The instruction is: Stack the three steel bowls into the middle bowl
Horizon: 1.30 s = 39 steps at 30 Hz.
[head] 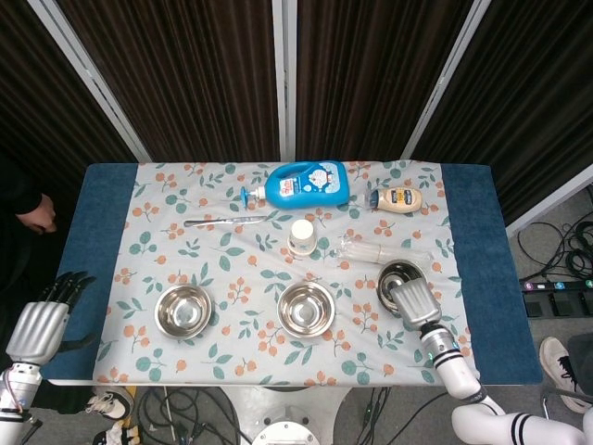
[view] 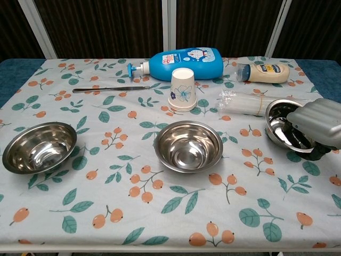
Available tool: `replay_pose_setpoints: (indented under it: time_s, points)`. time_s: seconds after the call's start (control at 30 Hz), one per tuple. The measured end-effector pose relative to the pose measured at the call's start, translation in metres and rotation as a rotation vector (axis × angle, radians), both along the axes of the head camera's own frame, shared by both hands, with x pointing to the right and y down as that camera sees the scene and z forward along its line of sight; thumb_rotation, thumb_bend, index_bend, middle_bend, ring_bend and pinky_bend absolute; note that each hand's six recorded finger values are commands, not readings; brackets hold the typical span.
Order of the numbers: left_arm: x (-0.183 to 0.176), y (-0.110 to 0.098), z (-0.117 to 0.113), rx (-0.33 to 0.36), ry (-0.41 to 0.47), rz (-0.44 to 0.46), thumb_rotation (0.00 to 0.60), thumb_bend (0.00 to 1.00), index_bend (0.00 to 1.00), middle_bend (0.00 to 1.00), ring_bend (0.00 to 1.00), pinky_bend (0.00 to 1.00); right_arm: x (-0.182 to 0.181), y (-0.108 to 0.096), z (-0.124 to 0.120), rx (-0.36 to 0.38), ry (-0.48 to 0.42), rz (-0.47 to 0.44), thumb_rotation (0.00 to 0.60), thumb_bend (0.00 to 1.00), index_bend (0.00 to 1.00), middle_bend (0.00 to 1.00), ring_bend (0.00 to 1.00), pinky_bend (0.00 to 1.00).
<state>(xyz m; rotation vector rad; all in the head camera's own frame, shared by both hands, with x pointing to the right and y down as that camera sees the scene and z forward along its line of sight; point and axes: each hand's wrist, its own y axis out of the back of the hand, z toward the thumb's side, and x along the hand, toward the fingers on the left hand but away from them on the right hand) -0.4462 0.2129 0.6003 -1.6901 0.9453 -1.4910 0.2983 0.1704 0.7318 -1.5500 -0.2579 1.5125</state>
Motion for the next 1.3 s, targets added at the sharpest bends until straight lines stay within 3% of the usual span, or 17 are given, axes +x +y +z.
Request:
replay_pose_setpoints:
  time_s: [0.3, 0.53, 0.83, 1.03, 1.07, 1.2, 1.3]
  points:
    - [0.0, -0.002, 0.0, 0.007, 0.007, -0.005, 0.6, 0.14, 0.2, 0.22, 0.13, 0.23, -0.017, -0.002, -0.016, 0.035, -0.051, -0.024, 0.6, 0.38, 0.7, 0.66, 0.67, 0.63]
    - [0.001, -0.005, -0.003, 0.024, 0.016, -0.015, 0.6, 0.14, 0.2, 0.22, 0.13, 0.23, -0.077, -0.009, -0.04, 0.055, -0.171, -0.111, 0.6, 0.38, 0.7, 0.65, 0.67, 0.63]
    - [-0.005, -0.006, -0.008, 0.034, 0.031, -0.037, 0.6, 0.14, 0.2, 0.22, 0.13, 0.23, -0.152, -0.001, -0.043, 0.016, -0.262, -0.206, 0.6, 0.38, 0.7, 0.65, 0.67, 0.63]
    - [-0.008, -0.007, -0.009, 0.041, 0.038, -0.044, 0.6, 0.14, 0.2, 0.22, 0.13, 0.23, -0.176, 0.006, -0.042, 0.007, -0.282, -0.245, 0.6, 0.37, 0.7, 0.64, 0.67, 0.63]
    - [-0.008, -0.007, -0.009, 0.042, 0.039, -0.046, 0.6, 0.14, 0.2, 0.22, 0.13, 0.23, -0.177, 0.007, -0.042, 0.005, -0.282, -0.248, 0.6, 0.34, 0.69, 0.64, 0.66, 0.63]
    - [-0.009, -0.007, -0.009, 0.043, 0.044, -0.046, 0.6, 0.14, 0.2, 0.22, 0.13, 0.23, -0.18, 0.01, -0.041, -0.032, -0.287, -0.26, 0.6, 0.03, 0.57, 0.58, 0.66, 0.63]
    - [-0.01, -0.007, -0.009, 0.045, 0.047, -0.049, 0.6, 0.14, 0.2, 0.22, 0.13, 0.23, -0.178, 0.011, -0.04, -0.059, -0.281, -0.259, 0.6, 0.0, 0.47, 0.48, 0.65, 0.63]
